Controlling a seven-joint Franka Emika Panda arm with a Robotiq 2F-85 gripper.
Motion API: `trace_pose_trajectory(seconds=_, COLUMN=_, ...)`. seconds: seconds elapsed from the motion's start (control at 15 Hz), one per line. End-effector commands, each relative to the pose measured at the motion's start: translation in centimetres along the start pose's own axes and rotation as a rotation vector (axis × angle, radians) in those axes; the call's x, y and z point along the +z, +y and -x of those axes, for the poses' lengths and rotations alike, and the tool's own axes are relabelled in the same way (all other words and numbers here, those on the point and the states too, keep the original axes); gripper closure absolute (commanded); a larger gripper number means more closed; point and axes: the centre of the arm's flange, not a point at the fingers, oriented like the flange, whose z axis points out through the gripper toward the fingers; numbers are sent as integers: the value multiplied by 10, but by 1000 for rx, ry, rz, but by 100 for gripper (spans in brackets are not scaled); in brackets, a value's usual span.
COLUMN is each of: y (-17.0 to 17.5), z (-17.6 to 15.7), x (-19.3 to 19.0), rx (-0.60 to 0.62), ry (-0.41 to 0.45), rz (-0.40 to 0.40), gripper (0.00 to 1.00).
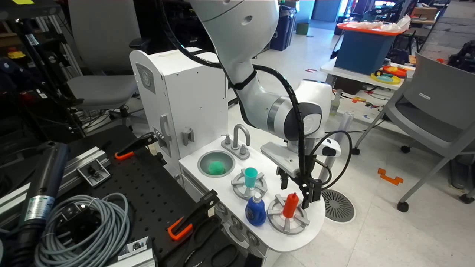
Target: Put the orange bottle in the blue cup
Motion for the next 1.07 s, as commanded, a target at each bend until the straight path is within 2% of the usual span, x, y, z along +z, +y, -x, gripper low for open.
trace_pose_trajectory(seconds=0.0, y=-15, z=-16, x=3, rx=-8, ry=33, rz=38, gripper=0)
trace_pose_trajectory(seconds=0.07, y=-18, z=-17, x=6, rx=-10, ry=30, rz=40, gripper=0)
trace_pose_trajectory(seconds=0.13, y=-20, z=-17, x=8, rx=-11, ry=27, rz=41, gripper=5)
trace_pose_trajectory(seconds=0.2, y=-21, z=-17, x=12, rx=-11, ry=23, rz=43, gripper=26)
trace_pose_trajectory(seconds=0.33, y=-22, z=-18, x=19, rx=-8, ry=21, rz=47, gripper=32)
trace_pose_trajectory(seconds=0.73, y=-15, z=-17, x=24, rx=13, ry=29, rz=62, gripper=79)
trace_pose_trajectory(seconds=0.87, y=-23, z=-7, x=6, rx=7, ry=49, rz=20, gripper=86)
trace_pose_trajectory(seconds=1.0, y=-33, z=10, x=-22, rx=-7, ry=66, rz=-40, gripper=88)
